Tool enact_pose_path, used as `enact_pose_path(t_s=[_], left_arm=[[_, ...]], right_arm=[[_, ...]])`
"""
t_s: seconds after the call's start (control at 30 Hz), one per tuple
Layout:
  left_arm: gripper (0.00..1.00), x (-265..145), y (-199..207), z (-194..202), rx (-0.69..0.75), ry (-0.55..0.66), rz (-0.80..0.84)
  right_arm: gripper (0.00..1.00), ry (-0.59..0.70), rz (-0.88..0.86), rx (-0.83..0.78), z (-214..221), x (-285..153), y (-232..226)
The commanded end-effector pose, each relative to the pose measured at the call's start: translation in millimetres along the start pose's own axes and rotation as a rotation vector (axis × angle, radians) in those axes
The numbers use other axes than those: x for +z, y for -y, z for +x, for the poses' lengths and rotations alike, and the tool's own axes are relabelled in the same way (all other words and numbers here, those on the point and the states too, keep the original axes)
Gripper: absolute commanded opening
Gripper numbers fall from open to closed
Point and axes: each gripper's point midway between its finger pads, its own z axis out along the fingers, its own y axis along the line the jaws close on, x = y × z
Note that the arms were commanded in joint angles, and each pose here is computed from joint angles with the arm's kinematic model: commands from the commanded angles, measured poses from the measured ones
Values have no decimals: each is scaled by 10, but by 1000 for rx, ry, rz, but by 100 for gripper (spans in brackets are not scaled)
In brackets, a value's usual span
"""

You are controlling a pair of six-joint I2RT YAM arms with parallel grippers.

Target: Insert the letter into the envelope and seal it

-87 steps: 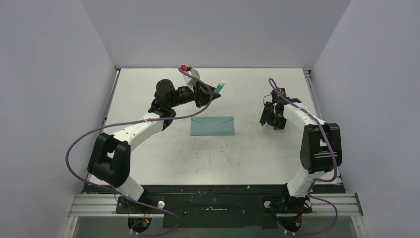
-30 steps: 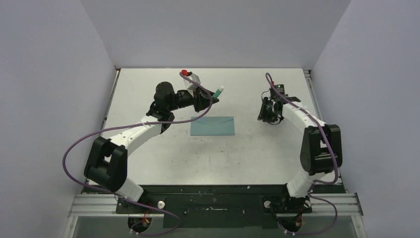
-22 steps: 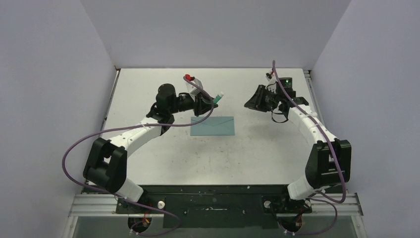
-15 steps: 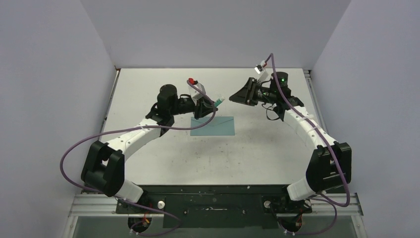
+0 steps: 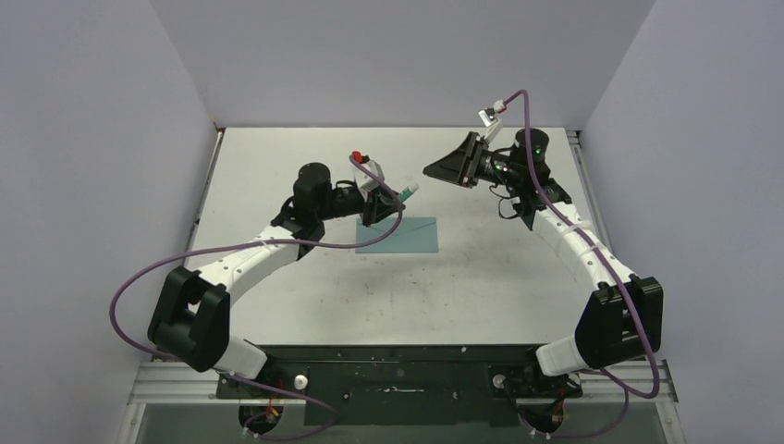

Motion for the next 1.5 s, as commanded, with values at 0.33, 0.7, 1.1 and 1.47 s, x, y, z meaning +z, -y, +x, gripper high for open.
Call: enact_pose_path(t_s=[0.33,0.7,1.1,1.47], left_arm=[[0,-34,-11,-339,44,106,-35],[0,-41,28,-404,41,123,-22],[0,-21,-6,-409,39,125,-31],[0,6,-18,-440,45,131,-23]], right_arm=[[5,-80,22,-72,202,-13,-100],[5,-20,-29,-66,100,15,-247],[5,0,-62,-59,59,-5,-294],[5,-53,-76,-49,159,35,-273]])
